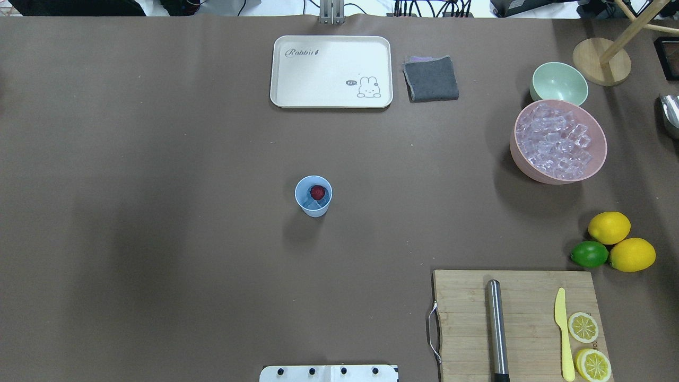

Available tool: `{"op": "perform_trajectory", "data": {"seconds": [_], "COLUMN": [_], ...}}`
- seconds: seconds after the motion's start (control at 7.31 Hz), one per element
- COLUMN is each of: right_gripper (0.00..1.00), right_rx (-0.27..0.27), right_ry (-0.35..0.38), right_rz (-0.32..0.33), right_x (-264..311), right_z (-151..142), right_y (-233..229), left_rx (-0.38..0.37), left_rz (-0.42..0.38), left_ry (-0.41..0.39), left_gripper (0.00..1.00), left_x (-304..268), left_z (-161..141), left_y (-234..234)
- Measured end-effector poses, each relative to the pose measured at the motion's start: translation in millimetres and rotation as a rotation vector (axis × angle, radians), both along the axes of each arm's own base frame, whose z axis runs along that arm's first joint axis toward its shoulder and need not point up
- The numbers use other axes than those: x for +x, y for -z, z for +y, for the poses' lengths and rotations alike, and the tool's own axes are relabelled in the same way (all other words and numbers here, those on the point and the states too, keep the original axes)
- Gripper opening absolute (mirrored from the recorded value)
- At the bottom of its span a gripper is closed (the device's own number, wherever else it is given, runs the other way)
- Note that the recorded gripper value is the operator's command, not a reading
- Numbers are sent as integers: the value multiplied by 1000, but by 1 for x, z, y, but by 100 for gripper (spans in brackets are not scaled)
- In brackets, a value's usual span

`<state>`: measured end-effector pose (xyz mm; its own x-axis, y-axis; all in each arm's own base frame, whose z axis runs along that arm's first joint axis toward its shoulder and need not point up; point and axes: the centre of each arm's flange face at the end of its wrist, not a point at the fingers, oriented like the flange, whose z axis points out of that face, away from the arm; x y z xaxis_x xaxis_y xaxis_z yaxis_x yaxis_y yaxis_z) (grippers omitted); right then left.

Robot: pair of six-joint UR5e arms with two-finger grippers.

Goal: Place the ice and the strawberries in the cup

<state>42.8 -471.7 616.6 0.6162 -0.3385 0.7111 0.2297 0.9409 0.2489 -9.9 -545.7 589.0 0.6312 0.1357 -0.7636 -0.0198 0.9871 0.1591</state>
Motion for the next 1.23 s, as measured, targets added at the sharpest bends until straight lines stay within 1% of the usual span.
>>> {"op": "perform_trajectory", "data": {"seconds": [0.27, 0.55, 0.96, 1.23], "right_gripper": [99, 99, 99, 99], "right_rx": [-5, -15, -1, -5], "right_ry": [-5, -14, -21, -30], "right_rz": [0, 1, 0, 1], "right_x": [1, 6, 9, 9], "right_z": [1, 5, 0, -6], "right_y": [-1, -6, 1, 2], "left_rx": [-6, -7, -2, -21], "left_rz": [13, 4, -51, -73], "left_ry": [14, 34, 58, 64], "left_gripper": [98, 98, 98, 98], "left_x": [-13, -25, -35, -37], "left_z": [1, 3, 3, 7], "left_y": [-6, -10, -15, -26]}}
